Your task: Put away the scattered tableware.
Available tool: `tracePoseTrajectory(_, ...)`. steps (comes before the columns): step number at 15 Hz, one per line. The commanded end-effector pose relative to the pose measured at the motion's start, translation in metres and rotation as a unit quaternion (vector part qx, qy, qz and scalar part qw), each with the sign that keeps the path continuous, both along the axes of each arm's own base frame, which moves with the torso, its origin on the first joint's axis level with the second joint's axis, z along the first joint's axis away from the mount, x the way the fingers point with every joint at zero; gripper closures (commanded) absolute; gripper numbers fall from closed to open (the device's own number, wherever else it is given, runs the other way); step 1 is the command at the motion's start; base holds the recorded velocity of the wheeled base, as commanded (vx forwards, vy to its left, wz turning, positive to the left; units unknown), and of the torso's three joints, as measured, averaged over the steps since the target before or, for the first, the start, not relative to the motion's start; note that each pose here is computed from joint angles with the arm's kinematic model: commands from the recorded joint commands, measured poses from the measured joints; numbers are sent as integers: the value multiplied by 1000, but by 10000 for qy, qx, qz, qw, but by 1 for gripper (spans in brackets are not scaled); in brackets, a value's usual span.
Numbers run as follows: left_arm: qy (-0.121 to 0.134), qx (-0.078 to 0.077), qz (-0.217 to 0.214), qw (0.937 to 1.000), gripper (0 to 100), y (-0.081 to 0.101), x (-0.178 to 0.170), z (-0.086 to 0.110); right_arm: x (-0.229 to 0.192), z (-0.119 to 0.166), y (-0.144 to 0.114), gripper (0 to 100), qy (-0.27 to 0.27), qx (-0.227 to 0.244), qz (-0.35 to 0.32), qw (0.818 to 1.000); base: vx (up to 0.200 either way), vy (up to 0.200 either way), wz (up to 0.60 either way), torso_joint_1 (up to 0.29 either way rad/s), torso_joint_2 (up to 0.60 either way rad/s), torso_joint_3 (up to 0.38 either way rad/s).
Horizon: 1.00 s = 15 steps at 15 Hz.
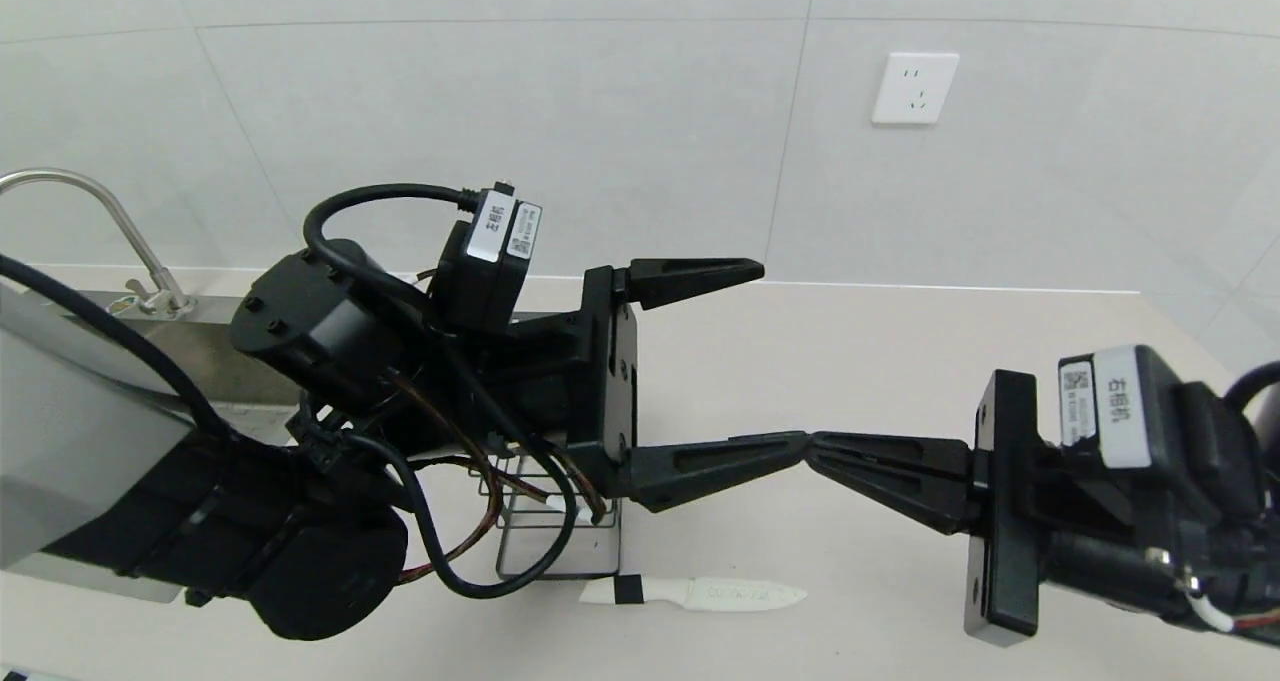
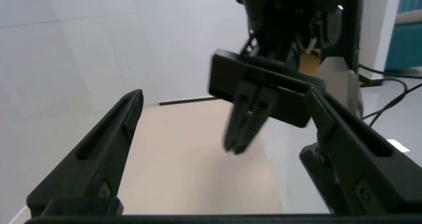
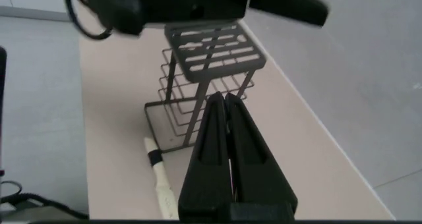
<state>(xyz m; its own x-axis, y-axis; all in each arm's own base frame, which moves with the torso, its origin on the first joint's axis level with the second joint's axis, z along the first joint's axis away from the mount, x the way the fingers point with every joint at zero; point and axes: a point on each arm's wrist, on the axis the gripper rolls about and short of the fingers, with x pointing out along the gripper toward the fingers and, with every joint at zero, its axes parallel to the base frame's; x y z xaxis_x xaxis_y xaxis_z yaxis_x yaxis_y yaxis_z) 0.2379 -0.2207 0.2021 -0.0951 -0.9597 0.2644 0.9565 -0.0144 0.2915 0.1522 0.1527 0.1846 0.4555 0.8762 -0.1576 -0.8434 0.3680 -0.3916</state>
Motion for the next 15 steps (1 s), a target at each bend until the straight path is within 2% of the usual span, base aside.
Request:
tracePoseTrajectory(1, -154, -61, 264, 9995, 0, 13, 8, 5, -5, -14, -5, 100, 194, -182, -5, 9996, 0, 0, 0, 0, 0, 0)
tracePoseTrajectory(5, -299, -174, 326, 9989, 0, 31, -10, 21, -2, -24, -4, 100, 383, -346, -68, 9986, 0, 0, 0, 0, 0, 0)
tracePoseTrajectory(6, -345, -221, 454, 9981, 0, 44, -23, 26, -5, -34, -6, 100, 555, -532, -113, 9970, 0, 0, 0, 0, 0, 0)
tracePoseTrajectory(7, -363, -242, 501, 9978, 0, 47, -26, 27, -6, -36, -7, 0, 588, -564, -113, 9966, 0, 0, 0, 0, 0, 0)
tracePoseTrajectory(9, -429, -308, 827, 9952, 0, 80, -56, 32, -12, -61, -14, 0, 1144, -924, -367, 9884, 0, 0, 0, 0, 0, 0)
tracePoseTrajectory(11, -467, -320, 1221, 9909, 0, 119, -90, 29, -4, -73, -8, 0, 1850, -809, -597, 9776, 0, 0, 0, 0, 0, 0)
tracePoseTrajectory(12, -471, -370, 1468, 9874, 0, 134, -102, 27, 1, -76, -3, 0, 2122, -736, -680, 9721, 0, 0, 0, 0, 0, 0)
tracePoseTrajectory(13, -473, -404, 1629, 9847, 0, 141, -108, 26, 3, -80, -2, 0, 2270, -749, -730, 9683, 0, 0, 0, 0, 0, 0)
tracePoseTrajectory(14, -484, -503, 2130, 9745, 0, 160, -122, 24, 7, -93, 0, 0, 2470, -936, -800, 9611, 0, 0, 0, 0, 0, 0)
tracePoseTrajectory(15, -468, -580, 2420, 9674, 0, 171, -132, 22, 14, -99, 6, 0, 2516, -1010, -810, 9591, 0, 0, 0, 0, 0, 0)
